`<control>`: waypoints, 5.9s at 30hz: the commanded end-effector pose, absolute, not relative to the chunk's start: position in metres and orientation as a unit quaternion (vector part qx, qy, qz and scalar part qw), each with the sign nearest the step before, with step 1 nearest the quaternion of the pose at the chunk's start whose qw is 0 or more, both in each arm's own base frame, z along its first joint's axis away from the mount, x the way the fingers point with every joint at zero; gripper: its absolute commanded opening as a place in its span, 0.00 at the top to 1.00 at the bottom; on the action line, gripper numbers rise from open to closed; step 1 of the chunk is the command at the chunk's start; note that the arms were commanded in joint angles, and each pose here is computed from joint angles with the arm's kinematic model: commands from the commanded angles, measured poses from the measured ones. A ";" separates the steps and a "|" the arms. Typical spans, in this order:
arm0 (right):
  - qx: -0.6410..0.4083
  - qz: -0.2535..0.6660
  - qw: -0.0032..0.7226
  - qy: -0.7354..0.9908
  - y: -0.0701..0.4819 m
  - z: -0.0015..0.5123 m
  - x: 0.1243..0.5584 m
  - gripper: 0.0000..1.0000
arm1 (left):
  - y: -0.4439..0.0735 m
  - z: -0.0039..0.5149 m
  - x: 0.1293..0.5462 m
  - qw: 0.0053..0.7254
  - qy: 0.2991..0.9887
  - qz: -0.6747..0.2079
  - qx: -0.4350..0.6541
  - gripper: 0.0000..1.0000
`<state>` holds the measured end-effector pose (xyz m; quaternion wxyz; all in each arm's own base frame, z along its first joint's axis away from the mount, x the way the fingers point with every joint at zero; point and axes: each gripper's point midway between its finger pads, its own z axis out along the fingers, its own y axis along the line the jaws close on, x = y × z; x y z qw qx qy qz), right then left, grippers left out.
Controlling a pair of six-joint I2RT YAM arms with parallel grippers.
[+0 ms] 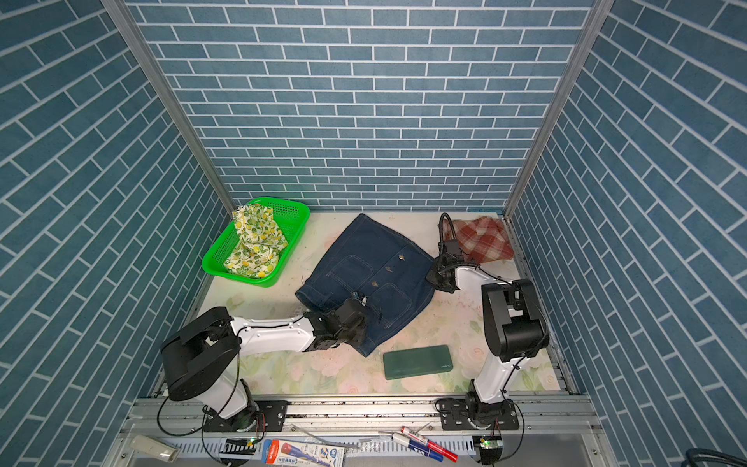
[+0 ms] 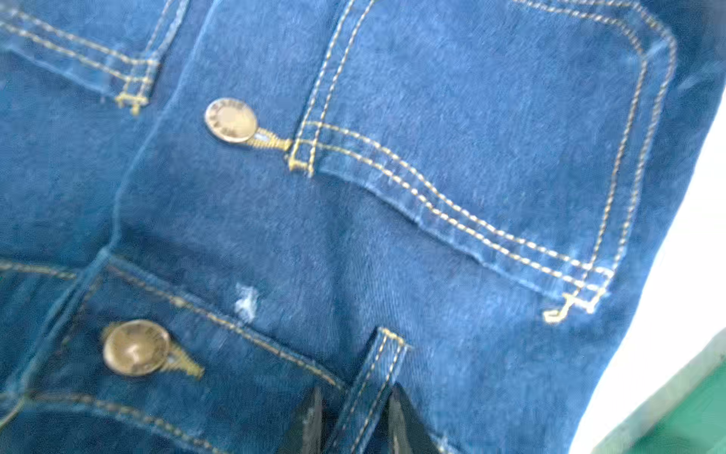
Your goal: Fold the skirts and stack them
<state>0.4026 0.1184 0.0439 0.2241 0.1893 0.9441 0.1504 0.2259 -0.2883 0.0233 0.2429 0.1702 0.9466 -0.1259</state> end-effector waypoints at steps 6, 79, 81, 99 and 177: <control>0.113 0.142 0.266 0.947 0.147 0.081 0.446 0.98 | -0.260 0.003 0.212 0.193 0.964 -0.085 0.163 0.70; -0.101 0.350 0.313 0.877 0.442 0.202 0.511 0.94 | -0.215 -0.032 0.226 0.248 0.960 -0.107 0.074 1.00; -0.114 0.365 0.317 0.868 0.447 0.209 0.510 0.84 | -0.215 -0.032 0.226 0.247 0.960 -0.108 0.074 1.00; -0.084 0.107 0.346 0.928 0.245 0.210 0.461 0.33 | -0.229 -0.025 0.226 0.250 0.956 -0.135 0.075 1.00; -0.097 0.078 0.265 0.956 0.151 0.105 0.275 0.39 | -0.201 0.032 0.520 0.324 0.931 -0.117 -0.117 0.73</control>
